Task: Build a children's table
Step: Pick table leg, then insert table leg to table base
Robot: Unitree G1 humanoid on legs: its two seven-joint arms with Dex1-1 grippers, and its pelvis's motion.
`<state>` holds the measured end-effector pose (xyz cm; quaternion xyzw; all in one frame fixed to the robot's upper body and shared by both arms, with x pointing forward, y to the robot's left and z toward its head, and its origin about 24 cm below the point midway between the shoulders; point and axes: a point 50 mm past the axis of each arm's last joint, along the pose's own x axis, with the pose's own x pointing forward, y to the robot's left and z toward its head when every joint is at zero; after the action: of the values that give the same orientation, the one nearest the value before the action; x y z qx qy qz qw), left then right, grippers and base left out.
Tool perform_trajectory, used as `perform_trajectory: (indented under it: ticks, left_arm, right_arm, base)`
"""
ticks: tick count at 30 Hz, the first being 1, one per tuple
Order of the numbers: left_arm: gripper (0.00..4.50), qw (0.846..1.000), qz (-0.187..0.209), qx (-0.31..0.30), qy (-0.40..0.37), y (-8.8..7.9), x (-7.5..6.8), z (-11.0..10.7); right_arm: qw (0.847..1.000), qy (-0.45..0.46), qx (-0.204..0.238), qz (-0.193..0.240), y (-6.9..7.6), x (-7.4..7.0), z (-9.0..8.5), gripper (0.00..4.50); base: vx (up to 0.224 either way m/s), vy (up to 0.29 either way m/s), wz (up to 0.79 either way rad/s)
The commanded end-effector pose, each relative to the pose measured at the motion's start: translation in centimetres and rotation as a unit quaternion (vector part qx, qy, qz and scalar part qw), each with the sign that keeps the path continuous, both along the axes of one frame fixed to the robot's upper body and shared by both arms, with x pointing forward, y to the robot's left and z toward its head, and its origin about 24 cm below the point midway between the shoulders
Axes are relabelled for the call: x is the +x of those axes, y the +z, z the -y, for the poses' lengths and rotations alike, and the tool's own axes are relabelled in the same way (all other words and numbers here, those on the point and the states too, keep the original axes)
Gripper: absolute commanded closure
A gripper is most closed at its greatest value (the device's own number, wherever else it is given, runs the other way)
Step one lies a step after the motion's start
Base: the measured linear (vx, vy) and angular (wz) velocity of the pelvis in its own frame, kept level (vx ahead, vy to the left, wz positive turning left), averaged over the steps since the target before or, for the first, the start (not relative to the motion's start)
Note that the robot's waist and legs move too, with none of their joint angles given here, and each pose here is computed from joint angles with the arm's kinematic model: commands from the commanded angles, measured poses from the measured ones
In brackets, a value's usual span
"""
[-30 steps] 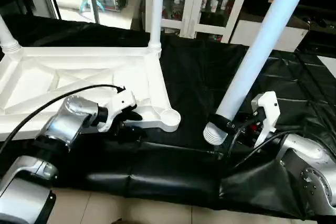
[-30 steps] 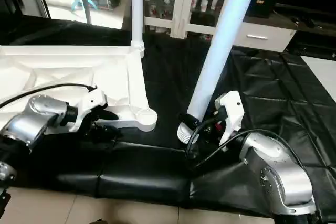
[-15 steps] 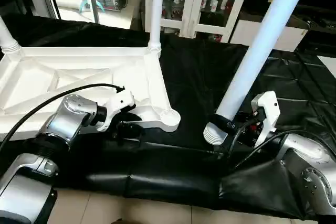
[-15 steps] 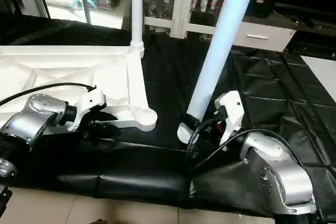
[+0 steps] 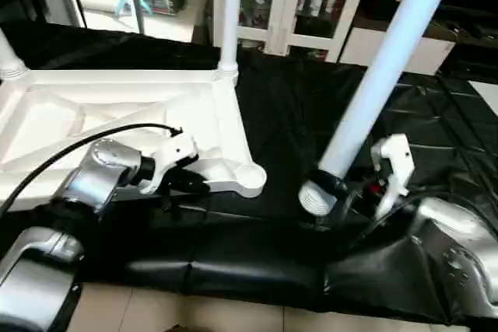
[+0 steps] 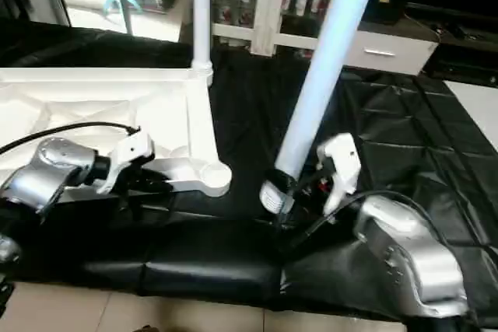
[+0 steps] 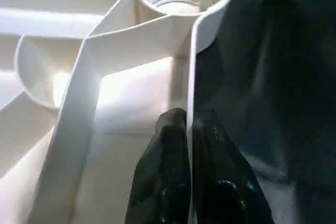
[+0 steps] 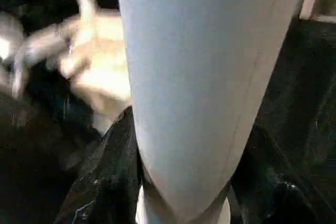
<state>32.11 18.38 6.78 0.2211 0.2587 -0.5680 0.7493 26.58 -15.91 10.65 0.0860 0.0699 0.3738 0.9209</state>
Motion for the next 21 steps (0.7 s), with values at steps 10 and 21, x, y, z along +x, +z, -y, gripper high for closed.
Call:
perform_trajectory:
  ticks: [10, 21]
  left_arm:
    - [4.45, 0.995, 0.008, -0.051, -0.087, -1.4, -4.4, 6.7]
    - [4.45, 0.996, 0.035, -0.046, -0.062, -0.8, -4.7, 7.8]
  right_arm:
    - [0.997, 0.009, 0.021, -0.067, 0.8, 1.8, -0.6, 2.64]
    - [0.989, 0.082, -0.021, -0.118, -1.0, 1.8, -1.5, 2.64]
  base:
    - [0.0, 0.0, 0.0]
    - [0.0, 0.0, 0.0]
